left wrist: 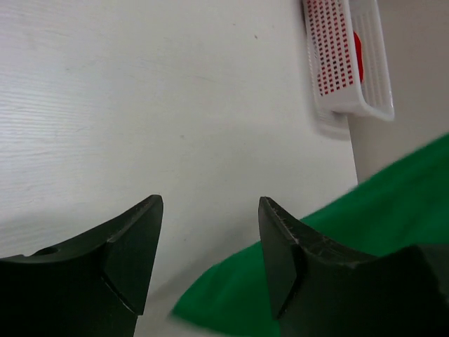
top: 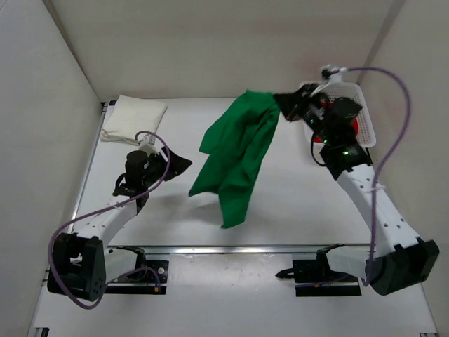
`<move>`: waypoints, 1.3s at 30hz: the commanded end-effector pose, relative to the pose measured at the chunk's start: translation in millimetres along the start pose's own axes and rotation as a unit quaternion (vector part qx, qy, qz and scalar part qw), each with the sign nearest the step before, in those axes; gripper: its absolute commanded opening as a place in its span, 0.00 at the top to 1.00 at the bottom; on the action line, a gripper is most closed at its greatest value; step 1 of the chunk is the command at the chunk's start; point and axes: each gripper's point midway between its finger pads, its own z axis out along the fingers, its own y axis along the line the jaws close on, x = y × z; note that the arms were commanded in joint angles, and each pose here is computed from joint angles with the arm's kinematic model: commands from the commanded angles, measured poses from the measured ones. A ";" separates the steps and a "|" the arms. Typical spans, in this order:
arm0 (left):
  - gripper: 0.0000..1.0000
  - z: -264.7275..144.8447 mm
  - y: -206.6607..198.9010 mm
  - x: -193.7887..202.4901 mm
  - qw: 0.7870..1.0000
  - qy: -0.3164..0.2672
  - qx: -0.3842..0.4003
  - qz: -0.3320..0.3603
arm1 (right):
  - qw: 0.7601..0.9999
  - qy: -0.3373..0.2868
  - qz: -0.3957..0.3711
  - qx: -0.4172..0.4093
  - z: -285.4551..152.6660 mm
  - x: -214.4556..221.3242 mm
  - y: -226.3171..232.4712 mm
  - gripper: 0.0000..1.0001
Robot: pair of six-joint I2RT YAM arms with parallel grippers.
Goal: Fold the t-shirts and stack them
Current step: Move the tshirt to the center of the board, then flatten out the tshirt
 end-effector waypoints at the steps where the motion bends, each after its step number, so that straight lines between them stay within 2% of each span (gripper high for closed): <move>1: 0.32 -18.5 7.0 2.3 1.000 -0.007 -0.001 -0.010 | 0.986 0.099 0.137 0.005 2.5 120.7 -37.0 0.98; 3: 0.32 -23.4 16.8 6.6 1.000 -0.012 -0.022 0.008 | 0.973 0.154 0.172 0.008 -4.8 180.8 -53.6 0.93; 5: 0.32 -26.7 30.4 14.6 0.998 -0.007 -0.058 0.018 | 0.959 0.208 0.190 0.045 -19.6 232.5 -76.7 0.78; 6: 0.32 -26.6 33.0 14.4 0.997 -0.009 -0.066 0.029 | 0.953 0.223 0.194 0.062 -26.0 244.9 -83.0 0.75; 8: 0.32 -28.6 41.2 19.2 0.995 -0.006 -0.088 0.037 | 0.951 0.230 0.185 0.088 -36.3 255.7 -89.7 0.58; 9: 0.32 -29.2 39.4 21.2 0.995 -0.006 -0.089 0.044 | 0.953 0.231 0.167 0.104 -41.5 258.7 -93.5 0.56; 10: 0.32 -30.2 44.1 23.8 0.994 -0.006 -0.100 0.048 | 0.953 0.240 0.153 0.102 -43.7 265.2 -87.8 0.56; 12: 0.32 -31.7 50.7 29.5 0.991 0.001 -0.119 0.059 | 0.952 0.263 0.127 0.091 -44.9 276.3 -71.5 0.72; 14: 0.31 -39.0 66.7 34.9 0.985 0.012 -0.157 0.068 | 0.949 0.298 0.079 0.062 -42.1 294.9 -40.2 0.82; 16: 0.29 -46.7 75.7 36.8 0.980 0.022 -0.181 0.084 | 0.936 0.347 0.035 0.054 -47.6 323.1 -18.6 0.85; 19: 0.27 -54.2 83.6 50.4 0.968 0.040 -0.218 0.113 | 0.909 0.415 -0.035 0.026 -58.6 365.8 17.2 0.72; 21: 0.26 -58.0 94.1 62.4 0.960 0.059 -0.242 0.126 | 0.895 0.437 -0.079 0.031 -63.5 379.3 26.6 0.59; 24: 0.24 -60.9 104.2 69.5 0.953 0.067 -0.263 0.132 | 0.885 0.448 -0.103 0.073 -69.9 389.1 10.6 0.52; 32: 0.19 -47.3 118.2 84.9 0.939 0.089 -0.294 0.155 | 0.862 0.459 -0.153 0.149 -85.8 398.4 -16.9 0.51; 35: 0.28 -41.4 121.3 88.7 0.935 0.103 -0.300 0.158 | 0.855 0.474 -0.144 0.150 -91.2 408.0 -20.5 0.52; 37: 0.41 -38.4 120.4 89.5 0.936 0.107 -0.294 0.160 | 0.856 0.471 -0.147 0.154 -91.5 409.0 -22.1 0.53; 38: 0.44 -37.5 119.8 89.4 0.938 0.105 -0.291 0.158 | 0.857 0.473 -0.141 0.146 -90.1 409.5 -19.6 0.60; 39: 0.54 -36.2 116.8 91.3 0.940 0.108 -0.280 0.160 | 0.860 0.473 -0.129 0.140 -88.4 408.6 -20.0 0.64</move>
